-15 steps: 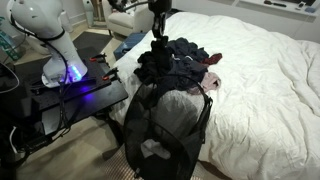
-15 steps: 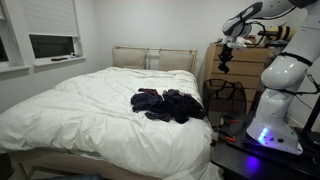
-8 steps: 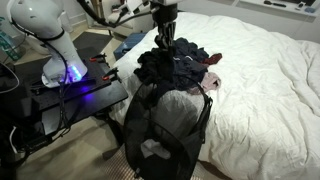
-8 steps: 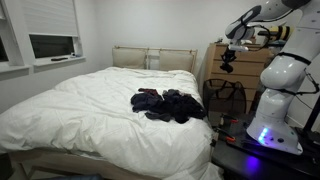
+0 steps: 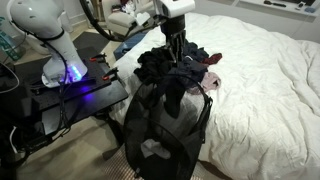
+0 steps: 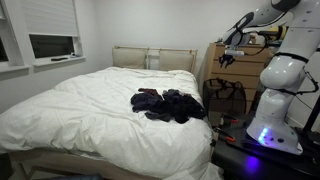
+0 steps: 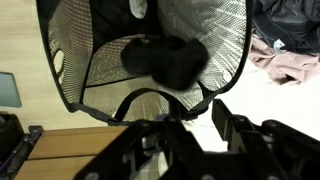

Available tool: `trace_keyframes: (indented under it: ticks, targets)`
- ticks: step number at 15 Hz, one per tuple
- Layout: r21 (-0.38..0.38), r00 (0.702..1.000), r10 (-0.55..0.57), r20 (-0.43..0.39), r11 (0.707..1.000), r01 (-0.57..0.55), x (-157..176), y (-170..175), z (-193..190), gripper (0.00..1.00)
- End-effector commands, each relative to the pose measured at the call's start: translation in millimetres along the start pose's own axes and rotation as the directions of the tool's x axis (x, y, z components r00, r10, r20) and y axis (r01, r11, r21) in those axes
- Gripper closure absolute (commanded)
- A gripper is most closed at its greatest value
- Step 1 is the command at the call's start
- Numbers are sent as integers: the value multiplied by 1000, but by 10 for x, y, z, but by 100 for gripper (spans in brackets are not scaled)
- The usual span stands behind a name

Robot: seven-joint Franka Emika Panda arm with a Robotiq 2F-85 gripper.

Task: Put the sock in the laundry hamper

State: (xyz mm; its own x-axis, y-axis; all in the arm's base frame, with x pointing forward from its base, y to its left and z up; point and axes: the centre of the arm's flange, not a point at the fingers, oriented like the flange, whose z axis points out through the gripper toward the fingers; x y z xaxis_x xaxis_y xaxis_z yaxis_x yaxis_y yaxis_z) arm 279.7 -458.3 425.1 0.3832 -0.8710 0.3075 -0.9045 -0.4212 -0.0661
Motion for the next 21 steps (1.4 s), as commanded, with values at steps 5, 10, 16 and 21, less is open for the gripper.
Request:
trace_keyframes:
  ticks: [5,10,16,21]
  targets:
    - [81,987,-131,90,989,124,-223,-327,-39,1]
    - [162,942,-295,160,949,269,-453,-740,-57,0]
    - [231,823,-507,255,859,457,-923,-1273,92,0]
    - [235,772,-561,298,827,510,-1102,-1531,204,0]
